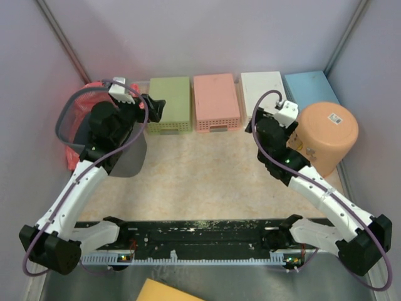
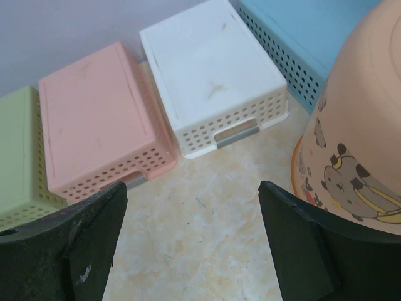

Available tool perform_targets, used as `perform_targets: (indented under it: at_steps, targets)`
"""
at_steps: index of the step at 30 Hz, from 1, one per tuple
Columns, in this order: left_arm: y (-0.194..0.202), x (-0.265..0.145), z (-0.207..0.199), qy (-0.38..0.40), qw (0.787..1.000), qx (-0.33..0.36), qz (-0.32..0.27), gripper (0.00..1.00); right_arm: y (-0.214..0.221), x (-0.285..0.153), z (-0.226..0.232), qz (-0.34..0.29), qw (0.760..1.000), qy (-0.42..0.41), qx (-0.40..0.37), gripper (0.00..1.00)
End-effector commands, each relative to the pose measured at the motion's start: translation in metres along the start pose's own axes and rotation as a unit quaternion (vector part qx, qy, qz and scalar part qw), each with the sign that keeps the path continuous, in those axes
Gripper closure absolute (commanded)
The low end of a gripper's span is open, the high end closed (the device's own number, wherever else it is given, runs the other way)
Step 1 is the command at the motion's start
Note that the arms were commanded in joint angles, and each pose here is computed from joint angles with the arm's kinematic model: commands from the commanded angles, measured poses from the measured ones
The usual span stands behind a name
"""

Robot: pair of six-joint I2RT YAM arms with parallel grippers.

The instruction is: Turn the large container upside down

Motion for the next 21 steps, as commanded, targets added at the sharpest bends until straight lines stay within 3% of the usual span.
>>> perform_targets:
  at_steps: [1, 11, 21]
  targets:
    - [-0.027, -0.010, 0.001, 0.005, 0.995, 0.041, -0.087, 0.01, -0.043, -0.010, 0.006, -0.078, 0.996, -0.025, 0.042, 0.14]
    - [-0.056, -0.022, 0.002, -0.003, 0.989, 0.076, -0.125, 0.01, -0.110, -0.028, 0.016, -0.173, 0.983, -0.043, 0.034, 0.14]
    - [-0.060, -0.032, 0.001, -0.006, 0.987, 0.066, -0.145, 0.01, -0.113, -0.027, 0.015, -0.183, 0.982, -0.026, 0.040, 0.13]
Point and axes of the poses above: each gripper's point midway between its finger pads, its own x axis out along the fingers, its own z axis along the line the jaws close on, y = z × x, the point moved 8 cm from there along -x, back along the fingers, and after that the axes turned 9 degrees about x, right-handed, at the moved point
